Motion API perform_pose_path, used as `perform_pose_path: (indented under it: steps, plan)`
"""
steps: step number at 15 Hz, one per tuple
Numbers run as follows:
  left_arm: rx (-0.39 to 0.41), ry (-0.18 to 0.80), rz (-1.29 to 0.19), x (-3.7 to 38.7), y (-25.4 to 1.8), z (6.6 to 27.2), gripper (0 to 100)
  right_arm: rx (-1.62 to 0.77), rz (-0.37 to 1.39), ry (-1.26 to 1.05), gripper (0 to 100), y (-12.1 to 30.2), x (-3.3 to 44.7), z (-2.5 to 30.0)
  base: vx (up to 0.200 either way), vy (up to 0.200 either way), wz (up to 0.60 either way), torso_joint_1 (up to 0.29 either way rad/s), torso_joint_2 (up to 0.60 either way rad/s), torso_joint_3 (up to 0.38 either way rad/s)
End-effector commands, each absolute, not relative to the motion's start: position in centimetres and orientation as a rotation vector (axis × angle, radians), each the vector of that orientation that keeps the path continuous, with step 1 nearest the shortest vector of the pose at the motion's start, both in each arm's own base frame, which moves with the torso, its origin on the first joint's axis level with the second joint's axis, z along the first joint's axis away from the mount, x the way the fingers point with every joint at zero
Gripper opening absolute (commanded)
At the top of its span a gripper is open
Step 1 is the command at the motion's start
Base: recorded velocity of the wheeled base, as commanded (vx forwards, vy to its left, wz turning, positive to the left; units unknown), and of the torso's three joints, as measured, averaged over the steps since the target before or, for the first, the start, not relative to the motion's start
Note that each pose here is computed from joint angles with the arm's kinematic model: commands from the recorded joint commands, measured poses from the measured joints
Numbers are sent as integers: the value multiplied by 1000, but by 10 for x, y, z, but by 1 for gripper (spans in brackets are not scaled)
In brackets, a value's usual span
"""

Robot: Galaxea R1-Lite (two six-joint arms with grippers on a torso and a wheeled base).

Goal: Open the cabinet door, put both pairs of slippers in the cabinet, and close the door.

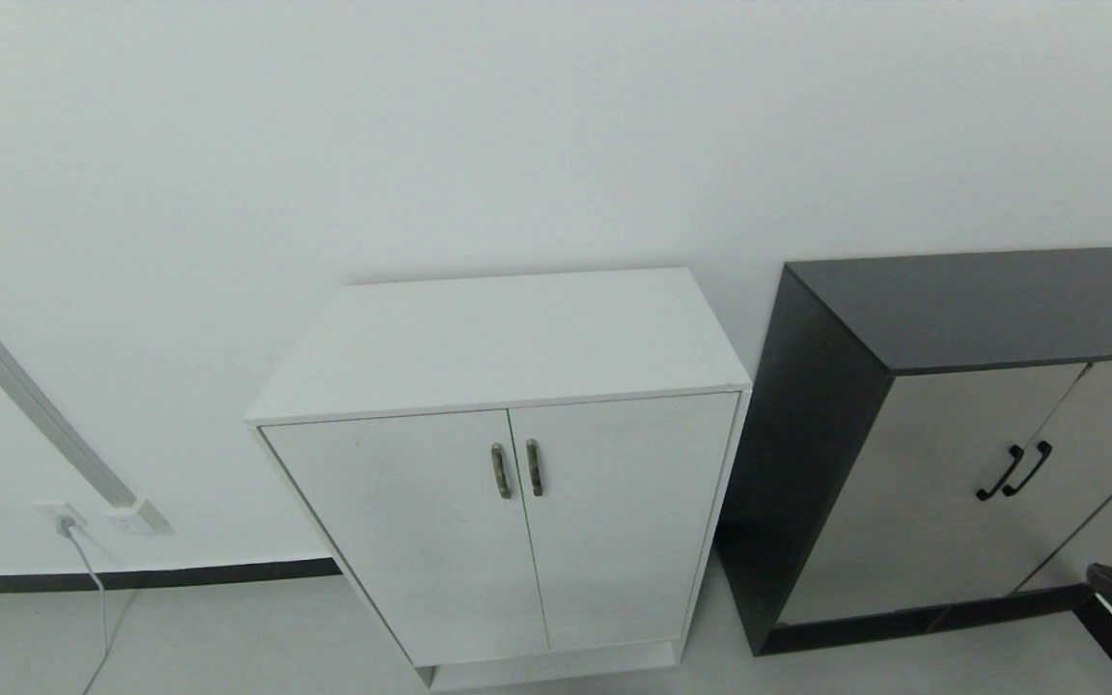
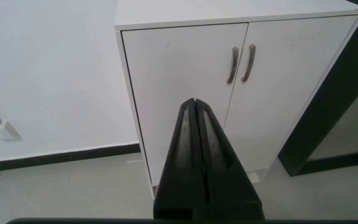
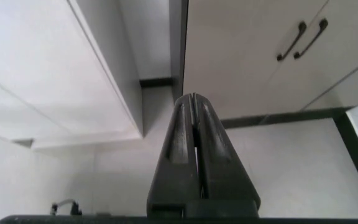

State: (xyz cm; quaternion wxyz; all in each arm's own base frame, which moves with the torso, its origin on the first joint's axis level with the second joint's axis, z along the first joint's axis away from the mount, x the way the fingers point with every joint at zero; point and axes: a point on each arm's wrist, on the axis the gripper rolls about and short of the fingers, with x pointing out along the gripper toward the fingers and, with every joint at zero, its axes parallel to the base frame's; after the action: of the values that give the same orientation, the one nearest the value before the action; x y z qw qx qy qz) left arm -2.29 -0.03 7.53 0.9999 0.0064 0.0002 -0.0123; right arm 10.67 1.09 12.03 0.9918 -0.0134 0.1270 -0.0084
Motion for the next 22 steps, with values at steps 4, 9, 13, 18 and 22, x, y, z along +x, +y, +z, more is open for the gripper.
perform_pose_path:
  steps: [4, 9, 13, 18, 22]
  plan:
    - [12, 1, -25, -23, 0, 75, 0, -52, 13, 208, 0, 4, 53, 119, 0, 0, 0, 0, 0, 0]
    - [14, 1, -25, -23, 0, 75, 0, -50, 124, 209, 0, 1, 7, 103, 0, 0, 0, 0, 0, 0]
    - [12, 1, -25, -23, 0, 75, 0, -57, 206, 238, 0, 1, -5, 94, 0, 0, 0, 0, 0, 0]
    - [12, 1, -25, -23, 0, 75, 0, -104, 260, 227, 0, 1, -7, 87, 0, 0, 0, 0, 0, 0]
    - [12, 1, -25, -23, 0, 75, 0, -110, 168, 250, 0, 0, -5, 88, 0, 0, 0, 0, 0, 0]
